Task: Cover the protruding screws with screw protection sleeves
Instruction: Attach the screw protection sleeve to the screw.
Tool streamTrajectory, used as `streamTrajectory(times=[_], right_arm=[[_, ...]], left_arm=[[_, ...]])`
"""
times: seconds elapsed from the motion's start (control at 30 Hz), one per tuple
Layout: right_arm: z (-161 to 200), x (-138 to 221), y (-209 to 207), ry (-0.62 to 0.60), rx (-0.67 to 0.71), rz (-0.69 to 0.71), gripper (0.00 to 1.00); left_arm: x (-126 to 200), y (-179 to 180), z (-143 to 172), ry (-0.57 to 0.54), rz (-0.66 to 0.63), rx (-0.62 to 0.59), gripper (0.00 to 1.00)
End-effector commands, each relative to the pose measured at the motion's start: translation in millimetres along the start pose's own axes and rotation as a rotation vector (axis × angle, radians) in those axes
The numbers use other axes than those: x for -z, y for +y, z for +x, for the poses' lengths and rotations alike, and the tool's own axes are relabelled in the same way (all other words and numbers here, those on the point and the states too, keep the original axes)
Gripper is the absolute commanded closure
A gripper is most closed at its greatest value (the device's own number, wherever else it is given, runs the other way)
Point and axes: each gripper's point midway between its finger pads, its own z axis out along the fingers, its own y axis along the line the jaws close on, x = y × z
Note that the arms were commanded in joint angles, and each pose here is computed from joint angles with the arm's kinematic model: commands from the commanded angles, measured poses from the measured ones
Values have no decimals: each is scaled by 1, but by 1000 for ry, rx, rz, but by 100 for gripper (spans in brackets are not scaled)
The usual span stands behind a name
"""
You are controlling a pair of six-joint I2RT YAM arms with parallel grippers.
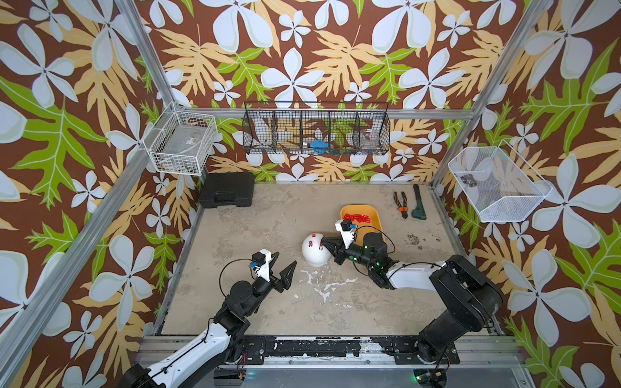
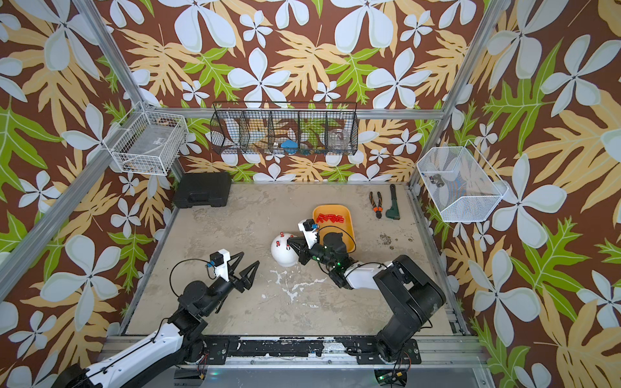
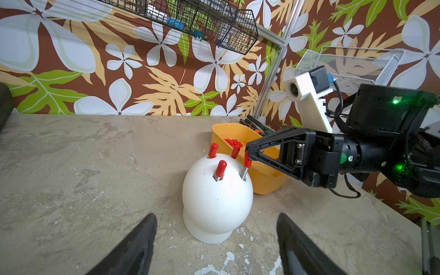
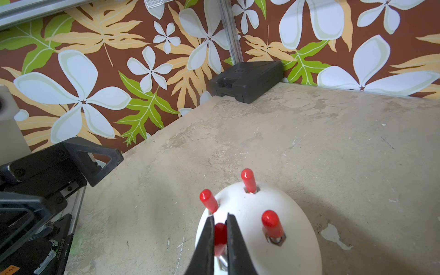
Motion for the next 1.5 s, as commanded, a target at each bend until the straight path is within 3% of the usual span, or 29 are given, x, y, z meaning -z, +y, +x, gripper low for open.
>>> streamTrajectory(times=[0.0, 1.47], right_arm=[[7, 0, 2, 32, 23, 4, 88], [19, -1, 2, 117, 82, 68, 87]], left_arm=[[-1, -4, -10, -31, 18, -11, 20], [-3, -4, -8, -18, 17, -9, 20]])
